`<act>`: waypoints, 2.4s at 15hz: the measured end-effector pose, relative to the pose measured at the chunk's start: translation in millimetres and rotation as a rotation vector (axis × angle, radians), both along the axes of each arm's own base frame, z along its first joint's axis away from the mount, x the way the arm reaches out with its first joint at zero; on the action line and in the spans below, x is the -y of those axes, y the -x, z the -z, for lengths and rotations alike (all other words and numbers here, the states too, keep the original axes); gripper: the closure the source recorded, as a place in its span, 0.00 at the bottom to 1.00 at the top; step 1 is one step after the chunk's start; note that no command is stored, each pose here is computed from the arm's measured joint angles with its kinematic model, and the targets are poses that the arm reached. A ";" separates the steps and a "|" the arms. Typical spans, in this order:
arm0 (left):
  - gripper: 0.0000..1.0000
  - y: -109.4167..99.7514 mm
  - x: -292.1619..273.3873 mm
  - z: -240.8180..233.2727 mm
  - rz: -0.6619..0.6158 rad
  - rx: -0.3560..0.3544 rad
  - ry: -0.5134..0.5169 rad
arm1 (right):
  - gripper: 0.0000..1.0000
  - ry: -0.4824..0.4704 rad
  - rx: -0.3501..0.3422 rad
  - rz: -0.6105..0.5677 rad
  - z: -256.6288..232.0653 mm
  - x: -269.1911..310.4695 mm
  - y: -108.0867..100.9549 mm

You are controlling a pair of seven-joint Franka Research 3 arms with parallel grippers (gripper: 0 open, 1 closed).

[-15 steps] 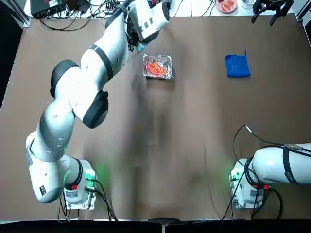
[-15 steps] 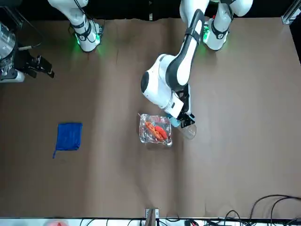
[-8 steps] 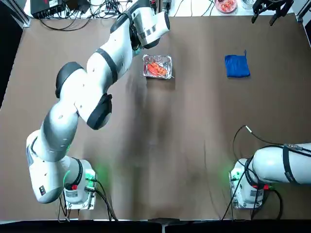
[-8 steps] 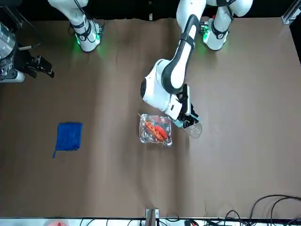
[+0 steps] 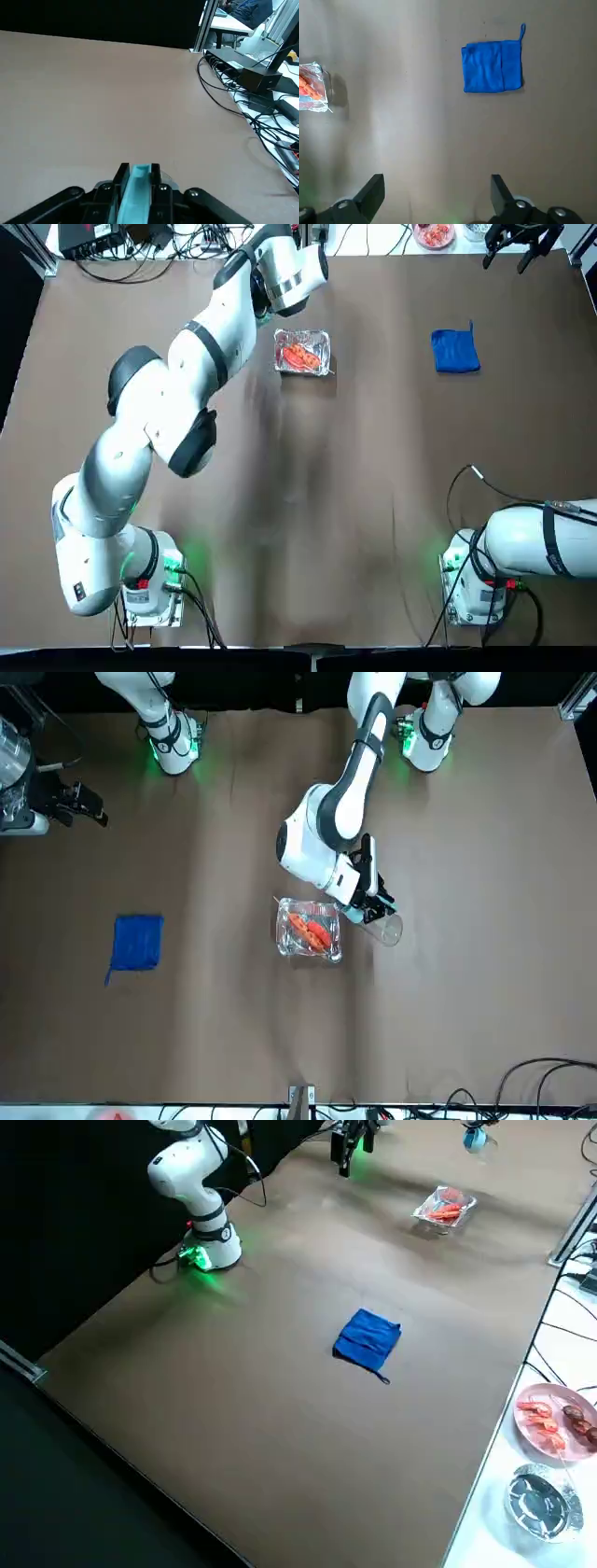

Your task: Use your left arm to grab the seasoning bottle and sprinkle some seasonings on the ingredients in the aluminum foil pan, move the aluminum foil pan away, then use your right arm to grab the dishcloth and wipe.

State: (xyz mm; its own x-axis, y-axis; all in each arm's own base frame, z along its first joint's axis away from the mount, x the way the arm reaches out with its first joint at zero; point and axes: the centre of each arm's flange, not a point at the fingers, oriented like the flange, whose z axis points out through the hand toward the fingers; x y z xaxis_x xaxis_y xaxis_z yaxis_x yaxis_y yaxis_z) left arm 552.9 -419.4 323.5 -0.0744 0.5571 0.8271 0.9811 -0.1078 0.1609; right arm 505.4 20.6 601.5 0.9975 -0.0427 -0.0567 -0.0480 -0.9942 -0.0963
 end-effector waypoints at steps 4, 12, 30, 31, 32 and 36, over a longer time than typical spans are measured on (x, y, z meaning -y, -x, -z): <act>0.77 0.1 0.3 -0.1 0.000 0.000 0.000 | 0.00 0.000 0.000 0.000 0.0 0.0 0.0; 0.77 8.2 2.0 -53.2 0.014 -0.124 0.126 | 0.00 0.000 0.000 0.000 0.0 0.1 -0.1; 0.77 -68.8 -302.2 -234.4 0.148 -0.405 0.985 | 0.00 -0.001 -0.001 0.002 0.1 1.1 0.0; 0.77 -80.3 -322.5 -204.2 0.161 -0.369 0.987 | 0.00 -0.001 -0.001 0.004 0.1 1.9 0.0; 0.77 -83.7 -328.6 -186.9 0.162 -0.354 0.986 | 0.00 -0.001 -0.001 0.007 0.2 3.3 -0.1; 0.77 -86.8 -343.5 -110.8 0.170 -0.288 0.969 | 0.00 -0.001 -0.001 0.012 0.2 6.0 -0.2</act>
